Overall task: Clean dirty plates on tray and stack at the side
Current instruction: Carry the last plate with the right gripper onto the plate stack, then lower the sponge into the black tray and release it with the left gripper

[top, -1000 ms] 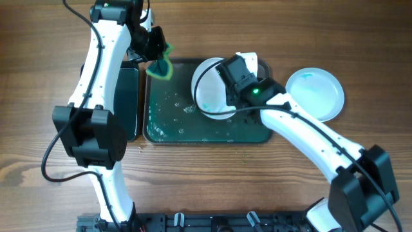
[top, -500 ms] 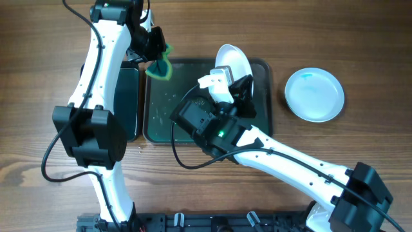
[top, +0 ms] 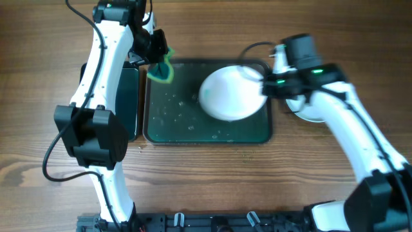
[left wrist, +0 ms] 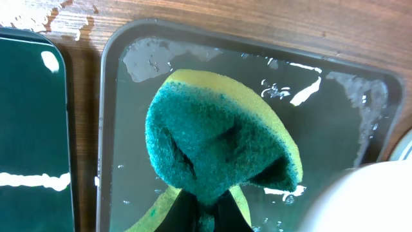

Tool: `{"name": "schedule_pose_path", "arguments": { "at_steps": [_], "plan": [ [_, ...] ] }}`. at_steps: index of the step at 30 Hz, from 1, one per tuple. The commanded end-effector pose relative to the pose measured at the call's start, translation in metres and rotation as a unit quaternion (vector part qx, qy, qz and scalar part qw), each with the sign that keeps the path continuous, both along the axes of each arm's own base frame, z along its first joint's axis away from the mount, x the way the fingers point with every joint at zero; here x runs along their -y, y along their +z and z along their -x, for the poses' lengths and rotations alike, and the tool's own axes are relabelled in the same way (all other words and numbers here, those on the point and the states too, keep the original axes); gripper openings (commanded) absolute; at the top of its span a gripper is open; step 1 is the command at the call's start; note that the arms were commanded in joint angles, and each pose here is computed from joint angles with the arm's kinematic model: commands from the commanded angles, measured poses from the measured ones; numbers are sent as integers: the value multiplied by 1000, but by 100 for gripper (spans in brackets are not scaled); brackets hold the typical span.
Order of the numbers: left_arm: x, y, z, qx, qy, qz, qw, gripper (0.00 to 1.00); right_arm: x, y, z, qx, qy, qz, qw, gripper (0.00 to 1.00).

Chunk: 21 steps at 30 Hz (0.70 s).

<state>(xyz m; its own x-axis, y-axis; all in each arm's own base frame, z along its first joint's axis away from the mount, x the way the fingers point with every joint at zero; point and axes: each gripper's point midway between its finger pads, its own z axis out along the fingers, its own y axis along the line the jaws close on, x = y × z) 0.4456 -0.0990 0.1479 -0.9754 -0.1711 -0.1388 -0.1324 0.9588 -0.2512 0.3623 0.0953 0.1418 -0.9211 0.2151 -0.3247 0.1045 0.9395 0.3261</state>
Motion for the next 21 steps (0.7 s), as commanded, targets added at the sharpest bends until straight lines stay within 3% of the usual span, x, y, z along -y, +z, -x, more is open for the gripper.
{"name": "schedule_pose_path", "arguments": {
  "at_steps": [1, 5, 11, 12, 13, 16, 17, 21],
  "plan": [
    [-7, -10, 3, -9, 9, -26, 1000, 4, 77, 24, 9, 20, -109, -4, 994, 4],
    [-7, -9, 2, -6, 9, -26, 1000, 4, 188, -23, 45, -2, -282, 33, 959, 4],
    [-15, -6, 2, -4, 17, -31, 999, 4, 226, -83, 68, 8, -360, 81, 930, 6],
    [-20, -3, 3, -4, 22, -31, 999, 4, 225, -86, 63, 23, -357, 74, 931, 20],
    [-32, 4, 4, 0, 35, -35, 999, 4, 219, -85, 55, 41, -343, 57, 937, 50],
    [-85, 21, 23, -13, 84, -83, 993, 4, 197, -73, 37, 68, -285, 7, 956, 93],
    [-106, 23, 36, -32, 86, -95, 991, 4, 189, -63, 33, 66, -269, -9, 961, 99],
    [-149, 7, 64, -91, 89, -98, 987, 4, 176, -10, 16, 65, -225, 2, 972, 99]
  ]
}}
